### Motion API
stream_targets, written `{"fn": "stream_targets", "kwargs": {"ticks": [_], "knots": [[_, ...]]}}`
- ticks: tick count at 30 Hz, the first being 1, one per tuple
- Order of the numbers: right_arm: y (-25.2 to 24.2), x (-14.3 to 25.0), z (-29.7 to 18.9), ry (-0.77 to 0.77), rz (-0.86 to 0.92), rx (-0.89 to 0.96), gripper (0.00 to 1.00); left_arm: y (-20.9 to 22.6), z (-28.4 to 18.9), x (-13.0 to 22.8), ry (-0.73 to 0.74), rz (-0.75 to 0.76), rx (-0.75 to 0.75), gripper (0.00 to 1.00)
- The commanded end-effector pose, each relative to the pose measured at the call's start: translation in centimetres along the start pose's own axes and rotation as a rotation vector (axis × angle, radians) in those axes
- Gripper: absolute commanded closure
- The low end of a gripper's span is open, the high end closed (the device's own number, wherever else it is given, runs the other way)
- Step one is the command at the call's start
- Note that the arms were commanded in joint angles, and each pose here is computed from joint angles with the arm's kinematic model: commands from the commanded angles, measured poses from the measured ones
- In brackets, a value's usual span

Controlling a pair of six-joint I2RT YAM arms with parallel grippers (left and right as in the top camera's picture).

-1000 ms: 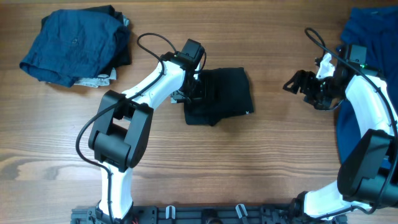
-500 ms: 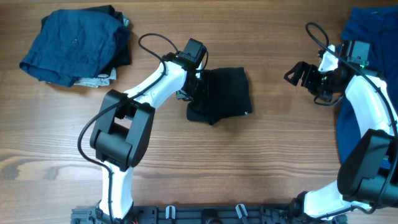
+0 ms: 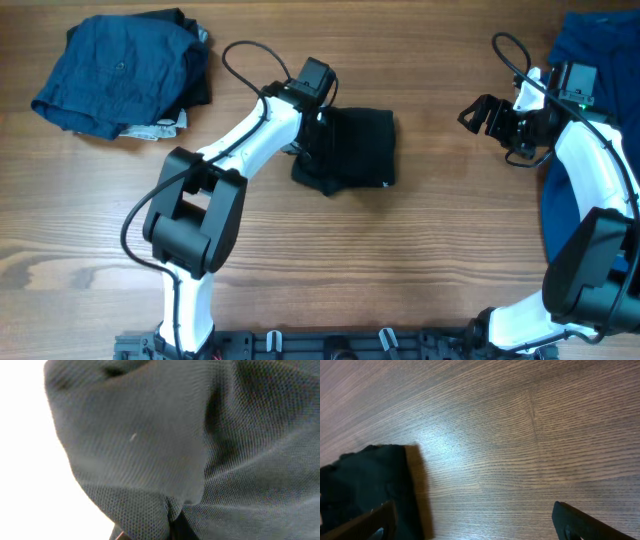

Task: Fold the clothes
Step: 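Carry the black bundle with the left gripper onto the top-left clothes pile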

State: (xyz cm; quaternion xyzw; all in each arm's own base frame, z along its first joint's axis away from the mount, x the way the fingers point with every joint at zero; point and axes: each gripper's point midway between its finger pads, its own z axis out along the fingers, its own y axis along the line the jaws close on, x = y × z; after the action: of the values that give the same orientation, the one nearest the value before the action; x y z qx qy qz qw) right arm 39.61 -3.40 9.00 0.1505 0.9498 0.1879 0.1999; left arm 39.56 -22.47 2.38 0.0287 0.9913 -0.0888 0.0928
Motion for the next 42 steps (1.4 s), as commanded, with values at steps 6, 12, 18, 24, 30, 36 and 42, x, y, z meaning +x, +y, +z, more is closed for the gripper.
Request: {"fn": "stream_targets", "kwargs": {"ticks": [6, 12, 18, 24, 30, 36, 42], "knots": [[-0.1, 0.0, -0.2, -0.008, -0.001, 0.009, 0.00, 0.7, -8.1, -6.9, -0.343, 0.089, -0.099, 0.96], [-0.1, 0.0, -0.2, -0.008, -0.002, 0.009, 0.00, 1.7, -11.0, -9.9, -0.508, 0.103, -0.195, 0.96], [-0.1, 0.0, -0.2, -0.011, -0.003, 0.009, 0.00, 1.9, -12.5, -11.5, -0.574, 0.081, -0.180, 0.96], [-0.1, -0.1, -0.2, -0.011, -0.003, 0.009, 0.00, 3.7, -16.9, -14.7, -0.676, 0.013, -0.172, 0.96], [-0.1, -0.1, -0.2, -0.011, -0.003, 0.009, 0.00, 6.4, -21.7, -18.3, -0.807, -0.064, -0.163, 0.96], [0.0, -0.5, -0.2, -0.028, -0.011, 0.006, 0.00, 11.8, -30.2, -22.1, -1.011, -0.189, -0.175, 0.96], [0.0, -0.5, -0.2, -0.028, -0.011, 0.007, 0.00, 21.0, -36.6, -22.8, -1.131, -0.343, -0.263, 0.96]]}}
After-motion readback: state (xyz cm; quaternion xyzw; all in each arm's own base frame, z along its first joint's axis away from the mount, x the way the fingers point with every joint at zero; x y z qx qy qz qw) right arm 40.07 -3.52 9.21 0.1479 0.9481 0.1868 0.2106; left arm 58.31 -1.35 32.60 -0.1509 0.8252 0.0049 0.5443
